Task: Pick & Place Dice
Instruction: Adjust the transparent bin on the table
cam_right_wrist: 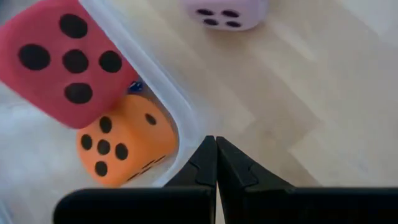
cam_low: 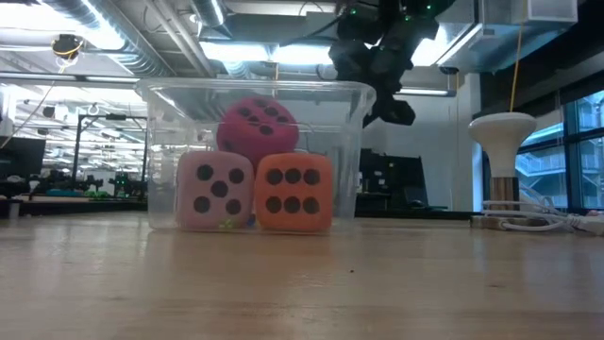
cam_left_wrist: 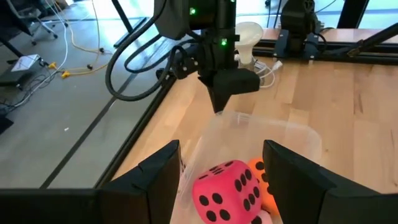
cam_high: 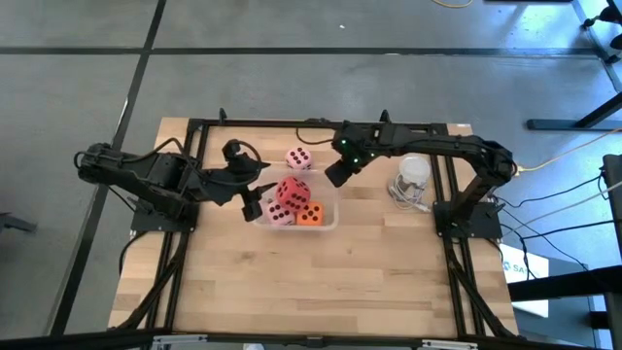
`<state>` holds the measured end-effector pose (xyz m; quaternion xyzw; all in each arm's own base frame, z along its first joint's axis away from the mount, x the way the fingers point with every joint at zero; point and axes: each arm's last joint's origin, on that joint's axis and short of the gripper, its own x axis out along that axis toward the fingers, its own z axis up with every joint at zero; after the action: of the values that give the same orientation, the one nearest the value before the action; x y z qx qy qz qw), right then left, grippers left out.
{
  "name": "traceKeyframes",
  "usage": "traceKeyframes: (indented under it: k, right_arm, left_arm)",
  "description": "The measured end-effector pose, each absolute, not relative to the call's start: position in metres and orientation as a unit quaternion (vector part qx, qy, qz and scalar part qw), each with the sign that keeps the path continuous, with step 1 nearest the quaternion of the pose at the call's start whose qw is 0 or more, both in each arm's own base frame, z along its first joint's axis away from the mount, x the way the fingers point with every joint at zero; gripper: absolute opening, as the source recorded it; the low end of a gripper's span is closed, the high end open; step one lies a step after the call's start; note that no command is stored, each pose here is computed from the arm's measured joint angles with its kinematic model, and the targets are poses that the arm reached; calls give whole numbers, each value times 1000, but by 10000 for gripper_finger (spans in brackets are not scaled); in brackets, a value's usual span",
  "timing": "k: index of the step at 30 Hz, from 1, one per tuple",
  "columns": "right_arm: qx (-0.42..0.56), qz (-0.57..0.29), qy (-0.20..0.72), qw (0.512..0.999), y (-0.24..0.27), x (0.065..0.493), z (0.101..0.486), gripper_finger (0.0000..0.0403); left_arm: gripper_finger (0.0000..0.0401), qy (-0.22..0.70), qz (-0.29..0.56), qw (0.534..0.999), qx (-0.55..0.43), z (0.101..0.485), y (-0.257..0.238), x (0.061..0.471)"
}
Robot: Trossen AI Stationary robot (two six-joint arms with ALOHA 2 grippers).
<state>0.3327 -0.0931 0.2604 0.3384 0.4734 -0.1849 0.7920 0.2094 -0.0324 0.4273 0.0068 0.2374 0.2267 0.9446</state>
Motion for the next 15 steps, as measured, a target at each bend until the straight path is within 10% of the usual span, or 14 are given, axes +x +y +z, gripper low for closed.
traceKeyframes:
  k: [15]
  right_arm:
    - [368,-69,446,813,-45,353,268,0]
  left_arm:
    - [214,237,227,945,7,427,-32,209]
